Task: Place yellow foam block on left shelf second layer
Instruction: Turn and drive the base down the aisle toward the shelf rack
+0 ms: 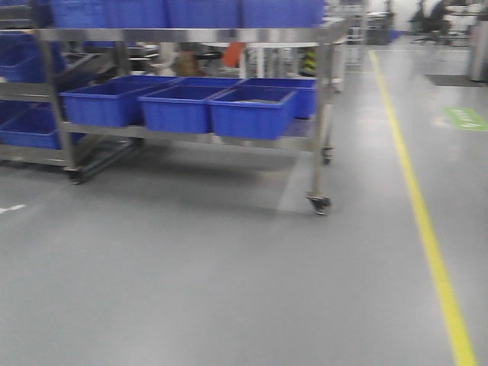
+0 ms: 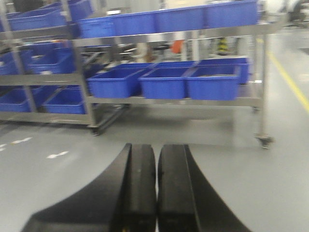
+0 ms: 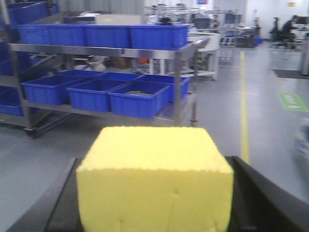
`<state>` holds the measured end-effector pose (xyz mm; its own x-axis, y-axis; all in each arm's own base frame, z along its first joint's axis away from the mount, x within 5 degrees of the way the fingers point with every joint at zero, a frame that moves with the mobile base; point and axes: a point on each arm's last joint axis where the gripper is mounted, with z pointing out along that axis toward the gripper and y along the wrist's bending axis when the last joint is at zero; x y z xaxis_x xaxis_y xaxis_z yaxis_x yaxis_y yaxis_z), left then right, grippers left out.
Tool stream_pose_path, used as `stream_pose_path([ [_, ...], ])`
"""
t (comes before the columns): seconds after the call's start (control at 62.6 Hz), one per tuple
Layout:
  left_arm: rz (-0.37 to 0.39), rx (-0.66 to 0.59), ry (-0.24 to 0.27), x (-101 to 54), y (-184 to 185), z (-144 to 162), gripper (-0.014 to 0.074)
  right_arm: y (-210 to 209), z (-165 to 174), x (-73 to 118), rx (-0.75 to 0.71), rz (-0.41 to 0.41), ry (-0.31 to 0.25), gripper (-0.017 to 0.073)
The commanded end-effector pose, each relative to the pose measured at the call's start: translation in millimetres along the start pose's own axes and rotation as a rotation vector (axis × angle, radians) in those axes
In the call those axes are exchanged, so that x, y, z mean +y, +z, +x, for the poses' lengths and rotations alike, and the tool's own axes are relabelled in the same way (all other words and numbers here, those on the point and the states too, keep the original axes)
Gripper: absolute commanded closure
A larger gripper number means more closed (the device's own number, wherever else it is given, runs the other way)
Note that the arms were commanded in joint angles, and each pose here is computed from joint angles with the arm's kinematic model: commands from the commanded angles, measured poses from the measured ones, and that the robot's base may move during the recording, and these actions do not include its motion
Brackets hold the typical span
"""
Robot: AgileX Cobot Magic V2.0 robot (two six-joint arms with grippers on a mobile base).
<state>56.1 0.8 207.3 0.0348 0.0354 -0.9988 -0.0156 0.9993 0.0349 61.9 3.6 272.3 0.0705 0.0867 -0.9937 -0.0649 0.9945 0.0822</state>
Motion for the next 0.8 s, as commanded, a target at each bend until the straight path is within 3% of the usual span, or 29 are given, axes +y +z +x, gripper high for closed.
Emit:
stream_pose_path([
  [0.0, -0.004, -0.078, -0.009, 0.1, -1.0, -0.4, 0.047, -0.5, -17.8, 1.2, -0.113, -0.004, -0.005, 0.0105],
  [0.783, -0.004, -0.078, -0.009, 0.1, -1.0, -0.4, 0.047, -0.5, -17.8, 1.2, -0.113, -0.004, -0.005, 0.0105],
])
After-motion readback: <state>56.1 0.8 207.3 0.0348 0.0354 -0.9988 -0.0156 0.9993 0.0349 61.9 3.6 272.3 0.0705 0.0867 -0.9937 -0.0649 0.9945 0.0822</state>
